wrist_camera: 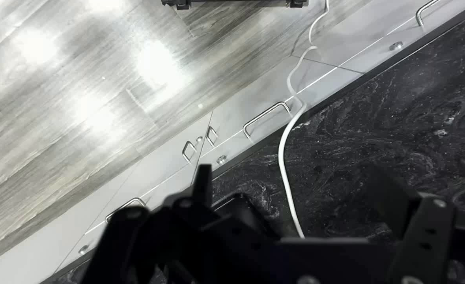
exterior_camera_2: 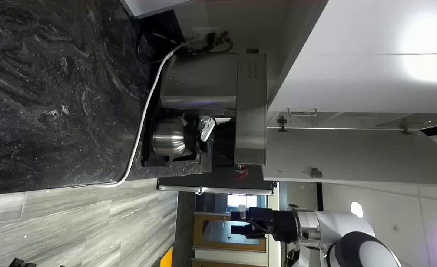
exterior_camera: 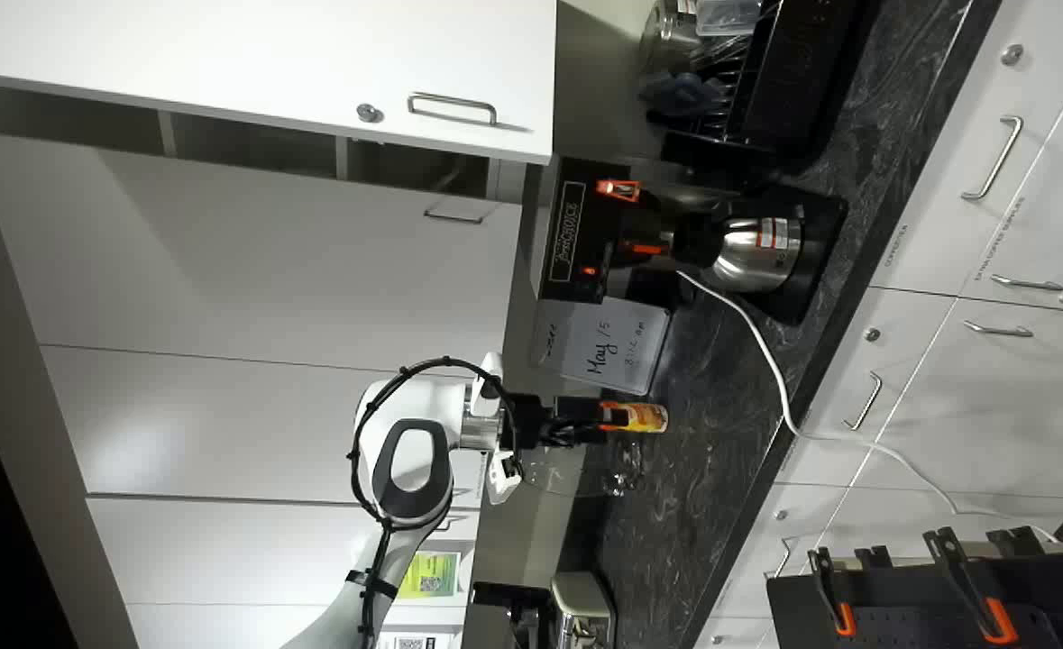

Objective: Close the right door of the top cabinet to the right

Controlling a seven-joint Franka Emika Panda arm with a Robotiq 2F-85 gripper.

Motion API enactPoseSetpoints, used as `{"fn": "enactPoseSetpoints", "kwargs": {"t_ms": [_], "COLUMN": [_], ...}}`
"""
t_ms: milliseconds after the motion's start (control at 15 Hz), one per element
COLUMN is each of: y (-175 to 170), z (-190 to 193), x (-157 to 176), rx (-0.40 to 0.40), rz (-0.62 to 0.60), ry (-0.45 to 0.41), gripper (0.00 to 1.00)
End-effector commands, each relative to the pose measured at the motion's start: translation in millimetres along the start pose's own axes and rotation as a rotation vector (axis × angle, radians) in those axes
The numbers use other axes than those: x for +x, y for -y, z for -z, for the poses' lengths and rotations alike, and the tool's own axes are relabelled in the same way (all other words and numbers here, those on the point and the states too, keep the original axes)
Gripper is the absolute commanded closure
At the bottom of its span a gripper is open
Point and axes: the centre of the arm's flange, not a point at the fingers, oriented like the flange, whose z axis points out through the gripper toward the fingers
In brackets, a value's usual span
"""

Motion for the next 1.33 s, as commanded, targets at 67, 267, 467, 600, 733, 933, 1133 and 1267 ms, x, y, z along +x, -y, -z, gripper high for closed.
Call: {"fn": "enactPoseSetpoints", "kwargs": {"t_ms": [67, 267, 467, 600, 733, 933, 1133, 1267], "y": [0, 0, 0, -1, -8, -23, -38, -49], "z": [0, 0, 0, 5, 18, 47, 80, 104], "x": [0, 0, 0, -3, -8, -17, -23, -22], "rx": [0.000, 0.000, 0.000, -0.027, -0.051, -0.084, -0.120, -0.130], "rz": [0.000, 0.000, 0.000, -0.022, -0.054, -0.090, -0.110, -0.107], "ry": [0.000, 0.000, 0.000, -0.030, -0.077, -0.176, -0.304, -0.416], "gripper": [0.00, 0.00, 0.00, 0.00, 0.00, 0.00, 0.00, 0.00]}}
